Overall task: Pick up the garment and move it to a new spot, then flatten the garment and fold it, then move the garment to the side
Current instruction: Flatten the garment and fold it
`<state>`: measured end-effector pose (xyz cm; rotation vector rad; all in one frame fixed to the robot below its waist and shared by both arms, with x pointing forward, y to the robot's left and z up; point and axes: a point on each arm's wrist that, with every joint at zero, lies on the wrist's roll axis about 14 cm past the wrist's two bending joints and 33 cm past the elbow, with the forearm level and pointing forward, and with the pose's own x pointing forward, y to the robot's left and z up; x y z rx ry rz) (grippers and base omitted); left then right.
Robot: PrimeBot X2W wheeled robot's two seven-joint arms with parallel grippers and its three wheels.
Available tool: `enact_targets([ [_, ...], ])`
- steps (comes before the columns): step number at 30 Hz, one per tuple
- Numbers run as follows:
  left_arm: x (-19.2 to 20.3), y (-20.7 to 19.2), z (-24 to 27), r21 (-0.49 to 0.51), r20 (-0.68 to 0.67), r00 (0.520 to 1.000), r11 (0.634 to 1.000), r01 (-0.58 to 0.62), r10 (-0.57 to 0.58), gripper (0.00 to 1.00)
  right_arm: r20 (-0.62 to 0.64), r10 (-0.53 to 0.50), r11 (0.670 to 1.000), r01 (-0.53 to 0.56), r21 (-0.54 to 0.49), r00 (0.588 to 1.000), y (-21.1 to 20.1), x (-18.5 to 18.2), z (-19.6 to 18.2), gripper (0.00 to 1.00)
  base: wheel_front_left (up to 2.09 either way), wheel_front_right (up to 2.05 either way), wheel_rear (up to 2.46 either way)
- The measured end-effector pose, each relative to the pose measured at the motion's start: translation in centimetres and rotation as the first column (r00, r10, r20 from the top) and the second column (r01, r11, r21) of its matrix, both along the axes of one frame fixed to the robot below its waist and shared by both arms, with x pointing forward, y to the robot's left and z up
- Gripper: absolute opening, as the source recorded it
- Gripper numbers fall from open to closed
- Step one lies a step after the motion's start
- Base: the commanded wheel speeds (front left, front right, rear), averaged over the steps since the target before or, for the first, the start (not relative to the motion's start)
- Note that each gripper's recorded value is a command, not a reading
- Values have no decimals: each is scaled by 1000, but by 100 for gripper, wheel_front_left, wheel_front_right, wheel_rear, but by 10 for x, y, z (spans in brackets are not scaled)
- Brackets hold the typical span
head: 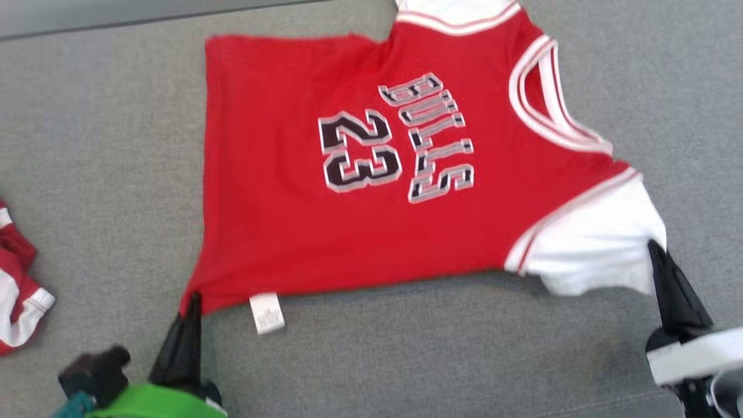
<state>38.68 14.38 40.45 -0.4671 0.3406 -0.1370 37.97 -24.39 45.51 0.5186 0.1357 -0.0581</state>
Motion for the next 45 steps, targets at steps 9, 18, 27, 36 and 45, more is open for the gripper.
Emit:
enact_targets([
  [9, -75, -13, 15, -85, -84, 994, 993, -78, 71, 0, -145, -55, 995, 66, 72, 988, 4, -66, -31, 0, 0, 0, 0],
  [18, -33, -29, 35, -36, -32, 997, 997, 74, -76, 0, -127, 16, 998, -10, 54, 992, 18, -20, -28, 0, 0, 0, 0],
  [27, 17, -42, 43, 18, -29, 983, 984, 179, -179, 0, -121, 92, 995, -95, -16, 988, 21, 28, -13, 0, 0, 0, 0],
  [36, 45, -42, 23, 79, -98, 973, 973, 216, -209, 0, -178, 153, 983, -168, -76, 972, 27, 68, -14, 0, 0, 0, 0],
  [45, 51, -42, 2, 76, -168, 969, 978, 195, -181, 100, -139, 162, 973, -182, -145, 977, 33, 92, -10, 100, 0, 0, 0],
])
